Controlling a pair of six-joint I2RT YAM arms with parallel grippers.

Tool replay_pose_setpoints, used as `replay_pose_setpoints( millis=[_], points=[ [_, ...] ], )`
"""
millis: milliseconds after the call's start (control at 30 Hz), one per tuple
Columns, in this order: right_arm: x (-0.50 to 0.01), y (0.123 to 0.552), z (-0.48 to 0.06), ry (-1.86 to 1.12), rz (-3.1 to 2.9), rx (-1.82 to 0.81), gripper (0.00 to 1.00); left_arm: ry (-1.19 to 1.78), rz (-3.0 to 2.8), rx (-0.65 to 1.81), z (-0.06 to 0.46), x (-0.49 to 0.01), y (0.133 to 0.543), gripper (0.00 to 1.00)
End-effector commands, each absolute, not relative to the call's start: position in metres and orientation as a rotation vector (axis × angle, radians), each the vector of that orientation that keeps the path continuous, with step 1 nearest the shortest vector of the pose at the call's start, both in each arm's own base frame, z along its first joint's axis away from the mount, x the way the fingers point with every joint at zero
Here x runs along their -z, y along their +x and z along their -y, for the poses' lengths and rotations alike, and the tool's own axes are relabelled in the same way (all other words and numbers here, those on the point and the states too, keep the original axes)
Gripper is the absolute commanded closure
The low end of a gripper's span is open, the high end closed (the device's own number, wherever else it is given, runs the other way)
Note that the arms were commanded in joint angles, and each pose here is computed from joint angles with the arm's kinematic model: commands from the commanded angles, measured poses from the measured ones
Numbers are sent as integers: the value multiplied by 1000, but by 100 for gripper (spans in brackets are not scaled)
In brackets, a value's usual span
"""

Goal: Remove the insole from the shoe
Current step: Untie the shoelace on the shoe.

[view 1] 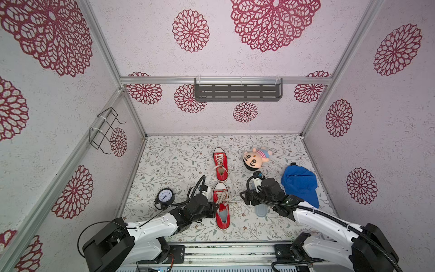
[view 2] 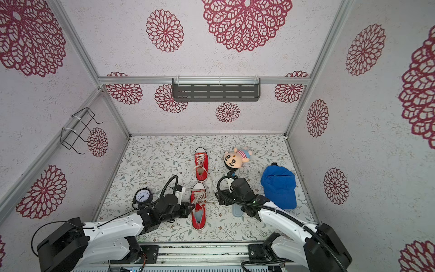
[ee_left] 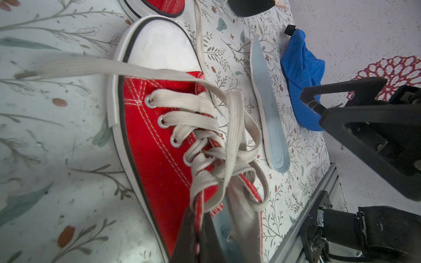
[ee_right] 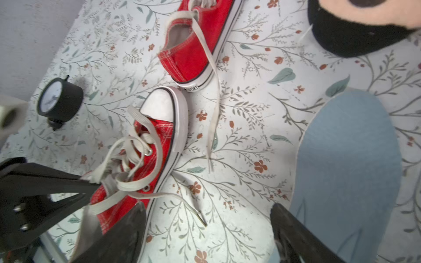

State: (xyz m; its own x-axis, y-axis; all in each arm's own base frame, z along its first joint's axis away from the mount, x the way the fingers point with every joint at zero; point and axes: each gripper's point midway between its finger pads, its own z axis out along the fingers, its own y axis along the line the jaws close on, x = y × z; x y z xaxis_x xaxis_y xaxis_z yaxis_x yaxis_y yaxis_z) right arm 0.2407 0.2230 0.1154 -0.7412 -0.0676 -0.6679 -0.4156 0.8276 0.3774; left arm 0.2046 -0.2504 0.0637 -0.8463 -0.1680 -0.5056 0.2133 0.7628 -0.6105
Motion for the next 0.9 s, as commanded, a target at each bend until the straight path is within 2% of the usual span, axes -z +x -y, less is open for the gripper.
replay_pose_setpoints(
  millis=[0, 100, 200, 367, 433, 600, 867],
  points=[
    [-140, 239, -234, -388, -2263, -778, 17, 33, -2364, 960, 256, -75, 210, 95],
    [-138, 230, -251, -401, -2257, -925, 28, 35, -2356, 929, 248, -78, 209, 91],
    [-128, 225, -267, -376, -2281, -1031, 37, 46, -2347, 898, 239, -84, 206, 74],
    [-116, 235, -276, -149, -2336, -1121, 39, 76, -2295, 850, 224, -108, 204, 52],
    [-114, 236, -281, -88, -2352, -1172, 38, 88, -2261, 855, 222, -121, 207, 46],
    [-111, 237, -290, 6, -2365, -1268, 39, 170, -2259, 913, 236, -133, 221, 44],
    [-97, 239, -297, 101, -2421, -1323, 42, 339, -2324, 966, 279, -121, 236, 44]
  ],
)
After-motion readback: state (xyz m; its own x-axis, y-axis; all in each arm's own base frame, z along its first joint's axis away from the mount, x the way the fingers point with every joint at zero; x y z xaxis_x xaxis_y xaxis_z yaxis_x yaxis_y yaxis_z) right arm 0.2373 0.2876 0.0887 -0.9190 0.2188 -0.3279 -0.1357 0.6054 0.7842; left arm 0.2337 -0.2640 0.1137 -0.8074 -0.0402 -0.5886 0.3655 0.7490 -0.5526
